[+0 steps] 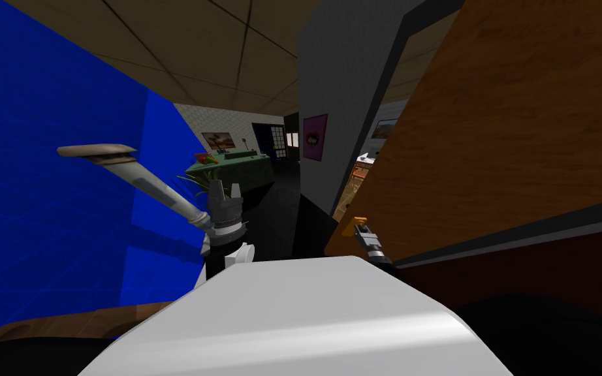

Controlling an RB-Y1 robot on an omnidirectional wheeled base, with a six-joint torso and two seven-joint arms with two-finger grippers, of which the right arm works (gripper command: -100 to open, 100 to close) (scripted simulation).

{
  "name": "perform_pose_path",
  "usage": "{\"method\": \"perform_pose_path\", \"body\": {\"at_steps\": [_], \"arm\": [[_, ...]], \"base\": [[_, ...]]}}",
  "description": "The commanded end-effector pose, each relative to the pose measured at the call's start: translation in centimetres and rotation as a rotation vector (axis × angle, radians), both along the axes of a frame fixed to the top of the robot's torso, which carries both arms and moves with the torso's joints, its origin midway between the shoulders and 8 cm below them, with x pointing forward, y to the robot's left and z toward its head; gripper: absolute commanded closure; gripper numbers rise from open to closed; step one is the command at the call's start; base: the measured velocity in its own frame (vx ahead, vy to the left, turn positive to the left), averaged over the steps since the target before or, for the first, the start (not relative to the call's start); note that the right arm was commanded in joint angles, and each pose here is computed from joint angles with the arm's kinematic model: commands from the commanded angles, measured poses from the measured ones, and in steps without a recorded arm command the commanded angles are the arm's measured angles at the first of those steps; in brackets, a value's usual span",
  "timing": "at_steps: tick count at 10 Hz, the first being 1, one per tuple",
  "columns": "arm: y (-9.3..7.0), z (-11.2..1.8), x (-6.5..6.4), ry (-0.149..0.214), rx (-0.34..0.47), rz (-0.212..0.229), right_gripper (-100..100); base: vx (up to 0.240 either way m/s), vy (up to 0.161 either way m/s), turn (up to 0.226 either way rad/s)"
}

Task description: Pull the door open

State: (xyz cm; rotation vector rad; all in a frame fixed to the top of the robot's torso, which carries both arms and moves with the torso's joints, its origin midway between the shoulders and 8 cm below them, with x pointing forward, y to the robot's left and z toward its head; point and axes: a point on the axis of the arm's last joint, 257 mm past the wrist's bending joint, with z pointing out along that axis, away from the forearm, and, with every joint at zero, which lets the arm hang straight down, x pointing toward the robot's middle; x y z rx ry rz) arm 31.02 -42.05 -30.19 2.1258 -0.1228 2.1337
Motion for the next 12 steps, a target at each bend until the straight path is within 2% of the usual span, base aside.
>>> {"method": "perform_pose_path", "body": {"at_steps": [1,2,3,4,6,9,10,12], "arm": [[0.2,0.1,-1.7,0.002,0.003,0.033,100],[0.1,0.5,-1.7,-0.015,0.001,0.031,100],[0.4,0.4,-2.7,-0.008,0.006,0.057,100],[0.4,0.6,-2.8,-0.018,0.005,0.056,100],[1.0,0.7,-4.6,-0.013,0.016,0.104,100],[1.7,0.6,-6.6,0.004,0.032,0.157,100],[1.7,0.3,-6.3,0.007,0.027,0.147,100],[1.3,0.0,-7.5,-0.001,0.025,0.151,100]], "base": [[-0.033,0.000,-0.042],[-0.030,-0.001,-0.021],[-0.024,-0.007,-0.019],[-0.018,-0.006,-0.011],[-0.022,-0.004,-0.030],[-0.025,-0.018,-0.029],[-0.009,-0.005,0.002],[0.035,0.029,0.013]]}}
